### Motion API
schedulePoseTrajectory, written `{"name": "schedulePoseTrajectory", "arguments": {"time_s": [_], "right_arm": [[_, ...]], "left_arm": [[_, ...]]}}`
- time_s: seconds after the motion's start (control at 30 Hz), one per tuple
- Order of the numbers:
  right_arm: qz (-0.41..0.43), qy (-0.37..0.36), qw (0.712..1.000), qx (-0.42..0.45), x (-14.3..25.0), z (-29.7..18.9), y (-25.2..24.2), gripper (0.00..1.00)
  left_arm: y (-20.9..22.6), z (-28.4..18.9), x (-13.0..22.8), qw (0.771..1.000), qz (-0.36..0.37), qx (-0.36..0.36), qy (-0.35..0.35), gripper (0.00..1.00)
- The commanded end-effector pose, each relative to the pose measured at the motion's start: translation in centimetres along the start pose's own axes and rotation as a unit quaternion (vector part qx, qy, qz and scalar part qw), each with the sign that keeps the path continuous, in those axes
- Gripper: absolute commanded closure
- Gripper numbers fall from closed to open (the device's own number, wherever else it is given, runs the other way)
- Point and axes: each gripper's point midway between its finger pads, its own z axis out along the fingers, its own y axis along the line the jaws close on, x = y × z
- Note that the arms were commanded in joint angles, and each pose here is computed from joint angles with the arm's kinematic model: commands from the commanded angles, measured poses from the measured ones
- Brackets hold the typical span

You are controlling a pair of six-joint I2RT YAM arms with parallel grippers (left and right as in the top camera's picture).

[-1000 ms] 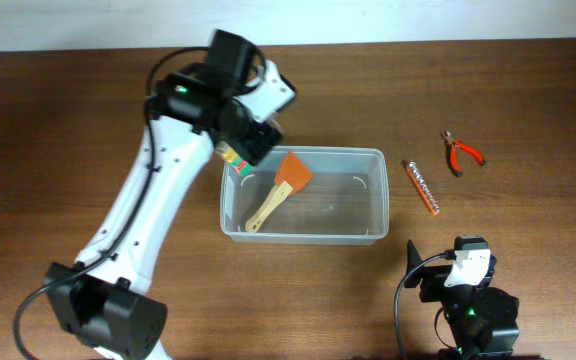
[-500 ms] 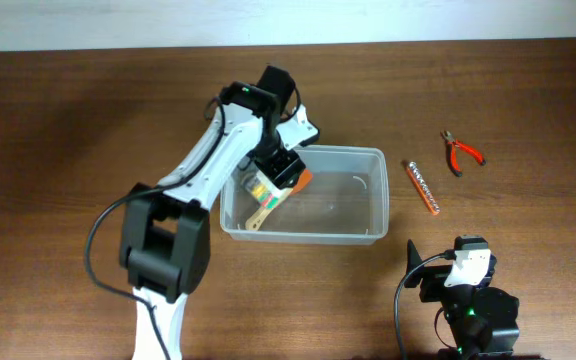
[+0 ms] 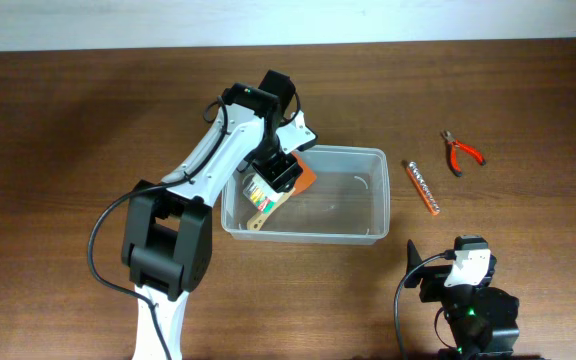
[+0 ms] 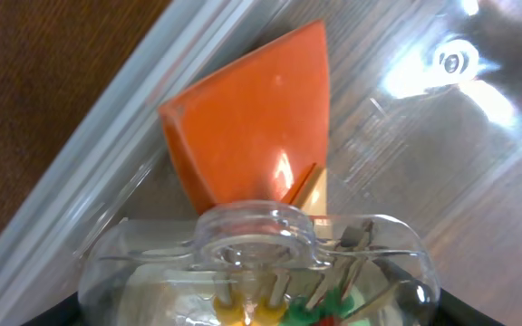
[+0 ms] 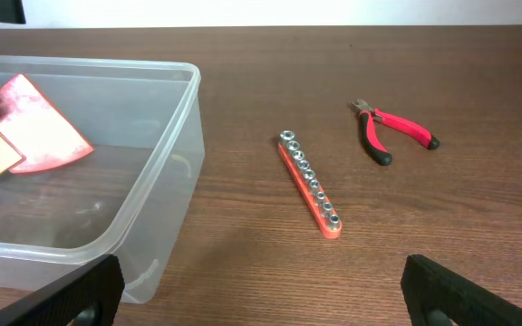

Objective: Pack container
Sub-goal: 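Lower the pack into the container, open left gripper, withdraw left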

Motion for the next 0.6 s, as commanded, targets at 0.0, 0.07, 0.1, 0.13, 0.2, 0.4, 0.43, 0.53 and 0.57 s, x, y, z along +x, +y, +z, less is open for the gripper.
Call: {"name": "schedulePoseTrajectory", "arguments": {"time_s": [0.0,0.07,0.1,0.13,0.2,0.4,0.43,0.53,0.57], "right_arm": [[0.000,0.001,1.000,0.007,0.2,0.0,-0.2,0.01],[0.000,0.000,1.000,0.007,0.2,0.0,-0.2,0.01],[0.000,0.000,1.000,0.007,0.2,0.0,-0.2,0.01],[0.000,0.000,1.000,0.007,0.2,0.0,-0.2,0.01],[0.000,0.000,1.000,0.007,0.2,0.0,-0.2,0.01],[0.000,0.000,1.000,0.007,0.2,0.0,-0.2,0.01],[0.000,0.000,1.000,0.007,0.2,0.0,-0.2,0.01],[0.000,0.001,1.000,0.007,0.2,0.0,-0.2,0.02],[0.000,0.000,1.000,0.007,0.2,0.0,-0.2,0.01]], "left_arm": [[0.8,1.2,0.5,1.000,-0.003,-0.017,0.025,0.41],[0.8,1.2,0.6,1.000,-0.004,-0.016,0.026,0.27],[0.8,1.2,0.6,1.000,-0.004,-0.016,0.026,0.18],[0.8,1.1,0.6,1.000,-0.004,-0.017,0.026,0.13],[0.9,0.9,0.6,0.999,-0.004,-0.021,0.026,0.01],[1.7,-0.9,0.6,0.998,-0.005,-0.056,0.019,0.01],[1.8,-1.4,0.6,0.998,-0.004,-0.064,0.017,0.01],[2.3,-3.1,0.7,0.996,-0.008,-0.091,0.009,0.01],[2.6,-3.9,0.7,0.994,-0.016,-0.104,0.004,0.01]]}}
